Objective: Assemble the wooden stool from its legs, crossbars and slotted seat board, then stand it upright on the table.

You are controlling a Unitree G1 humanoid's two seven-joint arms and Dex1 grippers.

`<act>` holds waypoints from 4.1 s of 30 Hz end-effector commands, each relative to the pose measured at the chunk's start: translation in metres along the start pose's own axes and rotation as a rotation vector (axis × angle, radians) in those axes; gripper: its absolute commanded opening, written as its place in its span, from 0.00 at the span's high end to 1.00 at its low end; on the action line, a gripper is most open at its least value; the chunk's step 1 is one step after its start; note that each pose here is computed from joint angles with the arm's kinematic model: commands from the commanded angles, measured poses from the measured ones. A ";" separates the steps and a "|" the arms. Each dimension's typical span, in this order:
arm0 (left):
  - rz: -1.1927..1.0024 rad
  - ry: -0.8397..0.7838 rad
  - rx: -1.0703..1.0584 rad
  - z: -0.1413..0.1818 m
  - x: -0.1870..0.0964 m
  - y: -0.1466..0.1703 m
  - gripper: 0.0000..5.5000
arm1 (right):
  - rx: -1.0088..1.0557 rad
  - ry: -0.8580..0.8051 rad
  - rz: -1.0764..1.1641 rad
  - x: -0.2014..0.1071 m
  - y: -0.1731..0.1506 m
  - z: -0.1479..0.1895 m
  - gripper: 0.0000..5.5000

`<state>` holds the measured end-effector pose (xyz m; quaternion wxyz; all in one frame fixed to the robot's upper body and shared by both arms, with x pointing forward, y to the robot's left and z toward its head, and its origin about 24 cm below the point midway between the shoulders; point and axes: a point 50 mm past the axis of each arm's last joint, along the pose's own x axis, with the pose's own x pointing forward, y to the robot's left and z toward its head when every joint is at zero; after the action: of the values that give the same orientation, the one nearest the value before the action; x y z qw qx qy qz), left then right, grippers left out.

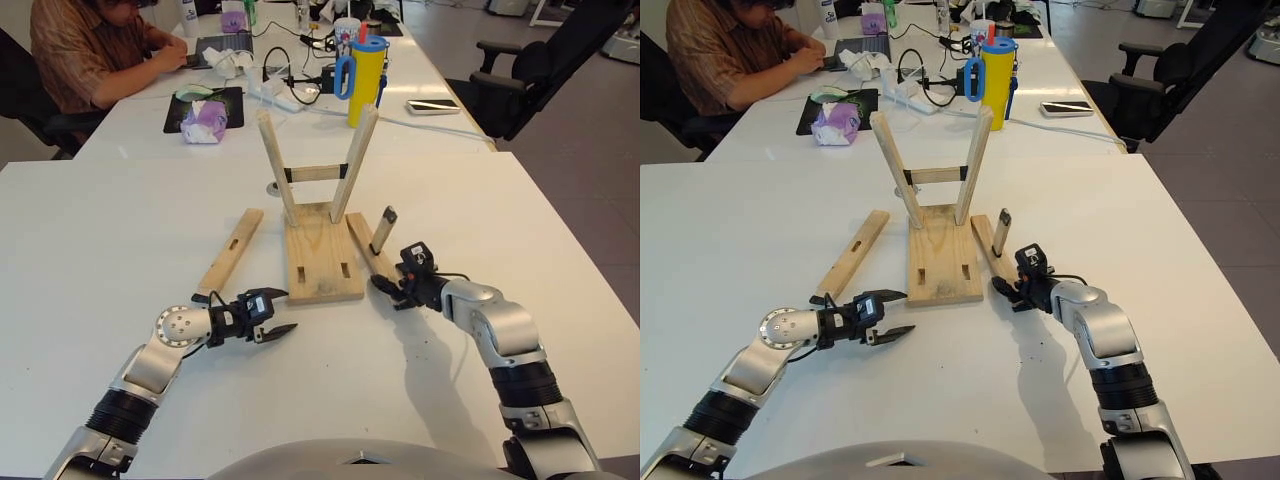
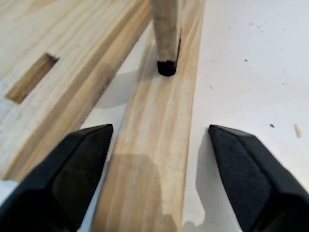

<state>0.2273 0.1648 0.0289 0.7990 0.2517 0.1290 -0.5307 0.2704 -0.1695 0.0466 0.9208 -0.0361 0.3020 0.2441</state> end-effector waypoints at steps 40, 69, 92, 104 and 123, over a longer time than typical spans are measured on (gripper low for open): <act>-0.245 -0.832 -0.758 0.140 -0.060 0.081 0.24 | 0.237 -0.374 1.152 -0.070 0.045 0.104 0.63; 0.056 -0.544 -0.610 0.070 -0.070 0.089 0.63 | -0.166 -0.175 0.812 -0.031 0.037 0.043 0.43; -0.034 -0.339 -0.426 0.070 -0.088 0.099 0.63 | -0.488 -0.037 0.581 0.020 0.035 -0.011 0.43; -0.040 -0.160 -0.235 0.074 -0.084 0.111 0.63 | -0.495 -0.002 0.616 0.019 0.041 -0.015 0.43; -0.003 -0.071 -0.171 0.049 -0.049 0.084 0.43 | -0.442 0.049 0.585 0.026 0.055 -0.023 0.43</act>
<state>0.2811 0.1973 0.1150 0.8099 0.1467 0.1504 -0.5476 0.2668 -0.1131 0.0462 0.7879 -0.1634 0.1878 0.5632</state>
